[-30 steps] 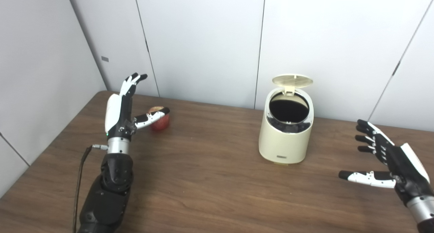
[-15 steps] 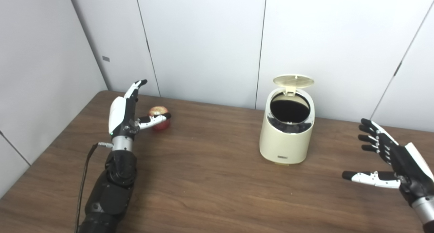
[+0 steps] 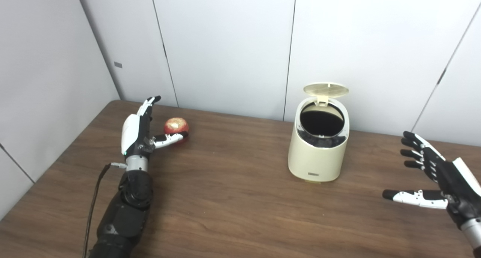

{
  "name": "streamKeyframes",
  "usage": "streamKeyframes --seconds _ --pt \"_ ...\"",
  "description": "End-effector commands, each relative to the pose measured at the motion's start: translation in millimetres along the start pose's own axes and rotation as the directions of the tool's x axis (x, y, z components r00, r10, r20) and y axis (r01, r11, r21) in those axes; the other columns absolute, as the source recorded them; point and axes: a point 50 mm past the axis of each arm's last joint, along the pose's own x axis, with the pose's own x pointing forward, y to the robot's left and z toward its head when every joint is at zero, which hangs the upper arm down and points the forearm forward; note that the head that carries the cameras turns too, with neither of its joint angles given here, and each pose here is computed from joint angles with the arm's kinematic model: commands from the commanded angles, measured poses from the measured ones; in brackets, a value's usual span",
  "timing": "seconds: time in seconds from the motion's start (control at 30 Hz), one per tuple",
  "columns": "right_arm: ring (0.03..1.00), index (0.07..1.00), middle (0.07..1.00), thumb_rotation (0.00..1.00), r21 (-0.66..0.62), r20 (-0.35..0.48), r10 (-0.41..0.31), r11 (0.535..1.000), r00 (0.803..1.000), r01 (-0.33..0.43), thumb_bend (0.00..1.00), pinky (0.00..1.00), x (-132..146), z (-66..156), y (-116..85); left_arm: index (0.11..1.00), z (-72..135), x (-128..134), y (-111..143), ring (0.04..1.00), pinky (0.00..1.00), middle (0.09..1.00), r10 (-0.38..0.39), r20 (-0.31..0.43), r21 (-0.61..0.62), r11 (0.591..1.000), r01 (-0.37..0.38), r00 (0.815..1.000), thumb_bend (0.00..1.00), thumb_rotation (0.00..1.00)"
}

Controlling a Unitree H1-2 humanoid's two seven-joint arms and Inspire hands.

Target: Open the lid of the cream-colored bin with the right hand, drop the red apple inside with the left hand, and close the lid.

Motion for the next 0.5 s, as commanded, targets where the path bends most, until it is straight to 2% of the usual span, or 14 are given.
streamKeyframes --seconds 0.0,0.17,0.3,0.47 --pt "0.846 0.921 0.906 0.07 -0.045 0.068 -0.032 0.998 0.997 0.035 0.74 0.78 4 18 -16 0.925 16 24 17 0.970 0.83 0.955 0.061 0.072 0.007 0.998 -0.062 0.996 0.89 0.16" --pt "0.839 0.918 0.905 0.04 -0.042 0.076 -0.028 0.999 0.997 0.032 0.74 0.78 4 18 -16 0.917 10 24 15 0.957 0.82 0.940 0.048 0.063 0.018 0.999 -0.049 0.997 0.89 0.17" --pt "0.834 0.911 0.901 0.09 -0.050 0.069 -0.028 0.998 0.997 0.032 0.75 0.75 2 19 -16 0.905 5 23 12 0.941 0.83 0.924 0.052 0.068 0.021 0.998 -0.054 0.996 0.89 0.16" --pt "0.834 0.914 0.896 0.09 -0.054 0.067 -0.026 0.998 0.997 0.030 0.74 0.75 0 20 -15 0.897 1 23 8 0.930 0.82 0.906 0.062 0.043 0.027 0.998 -0.063 0.997 0.89 0.15"
